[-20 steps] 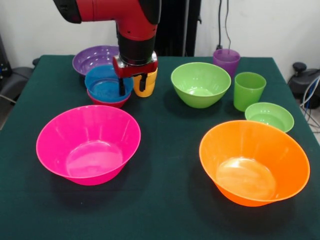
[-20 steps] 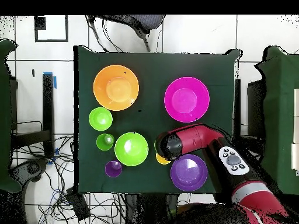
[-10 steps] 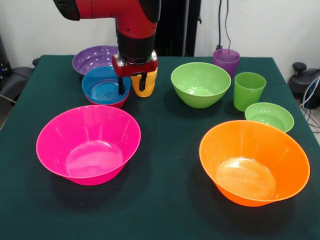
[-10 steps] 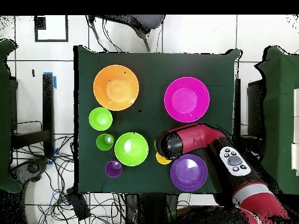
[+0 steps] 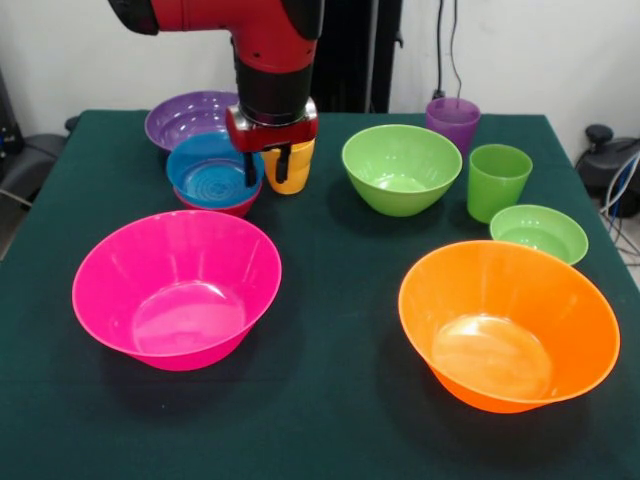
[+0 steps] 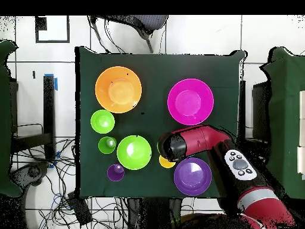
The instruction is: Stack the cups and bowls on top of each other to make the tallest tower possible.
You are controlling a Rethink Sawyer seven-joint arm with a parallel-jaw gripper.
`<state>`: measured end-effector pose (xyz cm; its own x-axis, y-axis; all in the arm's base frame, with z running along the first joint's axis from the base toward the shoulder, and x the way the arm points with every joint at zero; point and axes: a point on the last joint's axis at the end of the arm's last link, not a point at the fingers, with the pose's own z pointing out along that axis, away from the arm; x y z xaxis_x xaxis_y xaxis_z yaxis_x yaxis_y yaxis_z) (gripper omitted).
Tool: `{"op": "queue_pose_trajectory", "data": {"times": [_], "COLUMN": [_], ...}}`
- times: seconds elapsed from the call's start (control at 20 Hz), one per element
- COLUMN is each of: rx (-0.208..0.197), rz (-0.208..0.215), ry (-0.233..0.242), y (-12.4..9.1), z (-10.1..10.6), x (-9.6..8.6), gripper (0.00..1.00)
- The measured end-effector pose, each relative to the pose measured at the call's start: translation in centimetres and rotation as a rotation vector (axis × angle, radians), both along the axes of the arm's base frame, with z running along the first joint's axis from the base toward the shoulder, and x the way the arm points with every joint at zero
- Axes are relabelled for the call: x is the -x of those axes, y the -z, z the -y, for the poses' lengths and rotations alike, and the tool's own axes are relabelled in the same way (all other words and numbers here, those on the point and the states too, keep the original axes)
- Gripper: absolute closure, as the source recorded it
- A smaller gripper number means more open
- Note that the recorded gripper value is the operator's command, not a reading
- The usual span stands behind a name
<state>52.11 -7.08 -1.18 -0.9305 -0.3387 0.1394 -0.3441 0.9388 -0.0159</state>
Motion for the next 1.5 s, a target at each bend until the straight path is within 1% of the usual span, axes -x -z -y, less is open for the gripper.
{"op": "queue_pose_trajectory", "data": {"times": [0.45,0.75,0.95,1.05,1.15,1.25,1.4,1.45,1.5], "rx": [0.018,0.023,0.031,0.046,0.057,0.075,0.100,0.115,0.119], "rz": [0.024,0.031,0.041,0.055,0.065,0.083,0.110,0.127,0.132], "ry": [-0.001,-0.005,-0.014,-0.025,-0.032,-0.045,-0.068,-0.085,-0.089], "y": [-1.2,-1.5,-2.3,-3.8,-4.7,-6.3,-8.4,-9.8,-10.1], "z": [0.5,0.5,0.3,0.3,0.3,0.1,-0.4,-0.9,-1.1], "x": [-0.8,-1.0,-1.3,-1.2,-1.2,-1.3,-1.4,-1.5,-1.5], "gripper": [1.00,1.00,1.00,1.00,1.00,1.00,1.00,1.00,1.00]}}
